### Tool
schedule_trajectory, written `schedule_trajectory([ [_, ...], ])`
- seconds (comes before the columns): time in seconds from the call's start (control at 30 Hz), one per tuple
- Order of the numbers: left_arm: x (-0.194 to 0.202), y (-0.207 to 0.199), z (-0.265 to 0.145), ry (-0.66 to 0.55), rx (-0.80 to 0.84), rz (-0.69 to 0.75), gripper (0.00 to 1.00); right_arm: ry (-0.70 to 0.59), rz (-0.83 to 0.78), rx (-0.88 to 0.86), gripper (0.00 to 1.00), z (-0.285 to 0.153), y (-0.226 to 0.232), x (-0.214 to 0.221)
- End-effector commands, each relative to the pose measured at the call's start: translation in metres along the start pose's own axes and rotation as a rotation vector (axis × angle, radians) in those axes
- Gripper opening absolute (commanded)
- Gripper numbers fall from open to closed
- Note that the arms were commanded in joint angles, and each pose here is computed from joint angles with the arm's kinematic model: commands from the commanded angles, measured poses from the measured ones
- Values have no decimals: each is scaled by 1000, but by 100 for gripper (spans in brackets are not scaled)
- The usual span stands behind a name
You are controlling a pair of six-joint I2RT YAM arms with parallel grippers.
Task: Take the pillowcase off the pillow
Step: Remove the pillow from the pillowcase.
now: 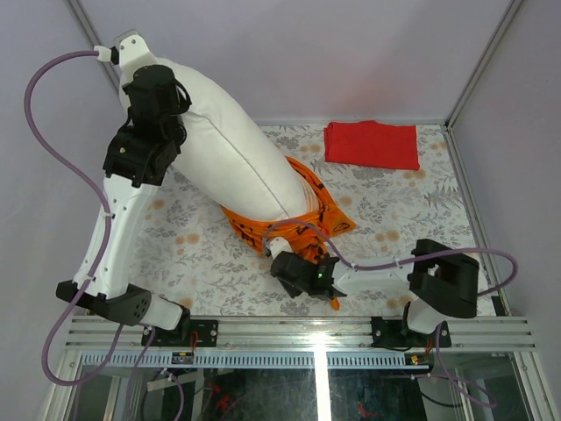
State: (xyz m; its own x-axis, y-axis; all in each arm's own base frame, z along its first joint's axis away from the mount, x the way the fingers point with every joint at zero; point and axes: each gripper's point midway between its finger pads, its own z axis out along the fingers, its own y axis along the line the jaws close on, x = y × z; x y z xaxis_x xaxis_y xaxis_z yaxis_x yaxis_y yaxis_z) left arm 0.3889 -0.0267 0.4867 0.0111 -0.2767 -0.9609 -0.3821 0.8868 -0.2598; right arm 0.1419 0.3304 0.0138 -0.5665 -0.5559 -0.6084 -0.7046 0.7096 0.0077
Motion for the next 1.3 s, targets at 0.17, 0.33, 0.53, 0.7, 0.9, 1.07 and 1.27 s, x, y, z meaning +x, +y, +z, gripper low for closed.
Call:
schedule_trajectory([
  [0.17,-28,0,-12,-83,32,-67,0,-52,105,-99,0,-44,16,-17],
  [0.33,-31,-2,-15,-80,53,-82,0,-302,43,-224,54,-96,41,-108],
  [0.53,-26,-9,-14,-51,74,-79,0,-512,-50,-186,87,-133,47,-197],
  [0.7,-25,-12,-13,-42,86,-79,0,-554,-62,-158,88,-124,32,-242],
  [0.9,-27,-7,-14,-50,66,-58,0,-447,46,-138,86,-70,-16,-231],
  [1.07,-27,-5,-13,-55,56,-49,0,-291,91,-141,81,-30,-22,-160],
  [1.27,-24,-7,-7,-48,39,-31,0,-112,206,-153,32,-7,-28,-52],
])
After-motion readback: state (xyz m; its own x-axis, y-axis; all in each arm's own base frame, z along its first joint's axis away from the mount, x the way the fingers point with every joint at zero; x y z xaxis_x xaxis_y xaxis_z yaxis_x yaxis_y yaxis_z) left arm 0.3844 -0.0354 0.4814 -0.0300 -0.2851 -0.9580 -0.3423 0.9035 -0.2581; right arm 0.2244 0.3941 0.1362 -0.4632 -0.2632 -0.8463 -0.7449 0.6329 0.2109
